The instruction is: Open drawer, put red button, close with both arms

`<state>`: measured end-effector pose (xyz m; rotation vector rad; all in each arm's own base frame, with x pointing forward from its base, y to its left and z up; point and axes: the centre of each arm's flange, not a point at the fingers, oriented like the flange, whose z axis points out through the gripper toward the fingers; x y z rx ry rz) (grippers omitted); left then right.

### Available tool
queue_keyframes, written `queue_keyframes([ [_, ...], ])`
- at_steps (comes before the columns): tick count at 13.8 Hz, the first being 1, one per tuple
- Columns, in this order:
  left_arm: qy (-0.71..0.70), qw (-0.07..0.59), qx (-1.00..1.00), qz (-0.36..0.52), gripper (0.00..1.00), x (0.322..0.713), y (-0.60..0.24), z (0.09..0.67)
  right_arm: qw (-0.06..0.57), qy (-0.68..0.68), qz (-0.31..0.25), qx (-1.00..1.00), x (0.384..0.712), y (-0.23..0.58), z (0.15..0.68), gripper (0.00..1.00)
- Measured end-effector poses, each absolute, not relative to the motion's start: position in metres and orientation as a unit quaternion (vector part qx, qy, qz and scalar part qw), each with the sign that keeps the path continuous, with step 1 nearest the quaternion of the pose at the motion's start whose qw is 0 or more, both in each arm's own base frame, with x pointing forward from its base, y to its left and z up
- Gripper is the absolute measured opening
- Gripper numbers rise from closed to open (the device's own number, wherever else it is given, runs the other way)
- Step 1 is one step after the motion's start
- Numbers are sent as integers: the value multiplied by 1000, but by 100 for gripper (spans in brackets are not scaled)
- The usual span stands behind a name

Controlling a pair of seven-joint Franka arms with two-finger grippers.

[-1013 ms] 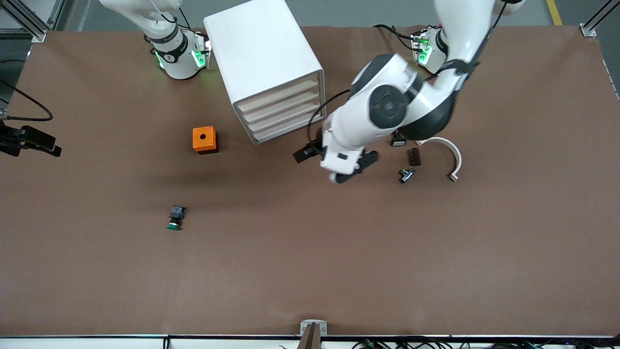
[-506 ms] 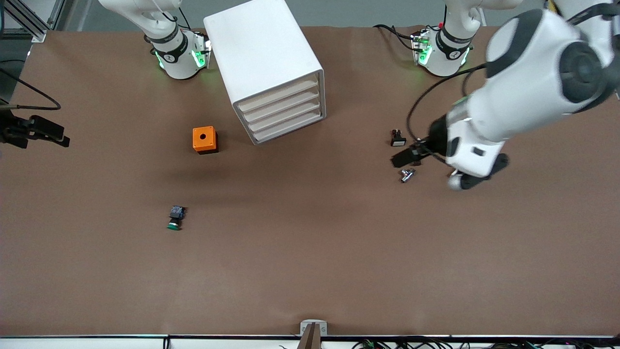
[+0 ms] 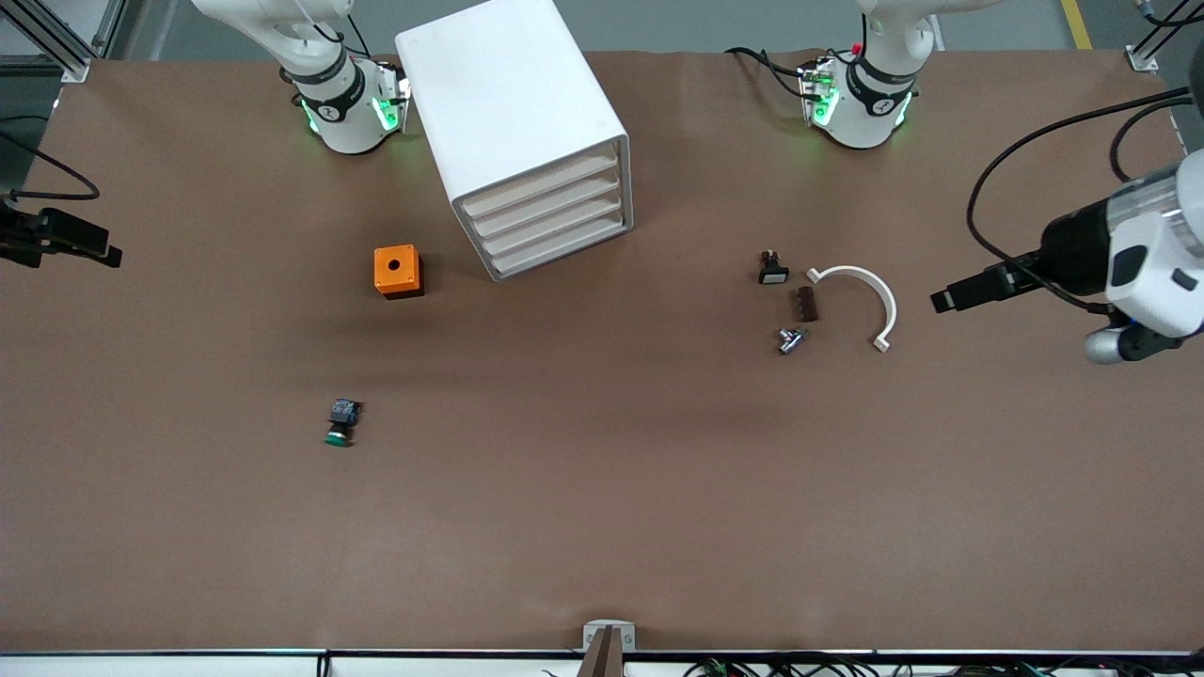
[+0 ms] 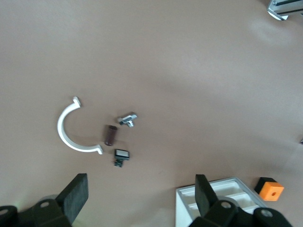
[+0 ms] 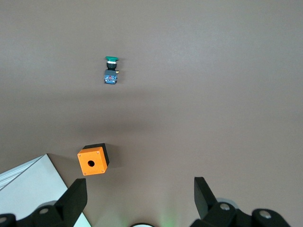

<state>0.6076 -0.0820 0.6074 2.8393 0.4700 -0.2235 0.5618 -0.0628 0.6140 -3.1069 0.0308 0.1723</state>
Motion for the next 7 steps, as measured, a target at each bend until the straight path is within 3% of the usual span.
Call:
queue_keyframes([
  [7, 109, 101, 986, -73, 100, 595, -31, 616, 14, 0, 49, -999, 562, -53, 619, 100],
])
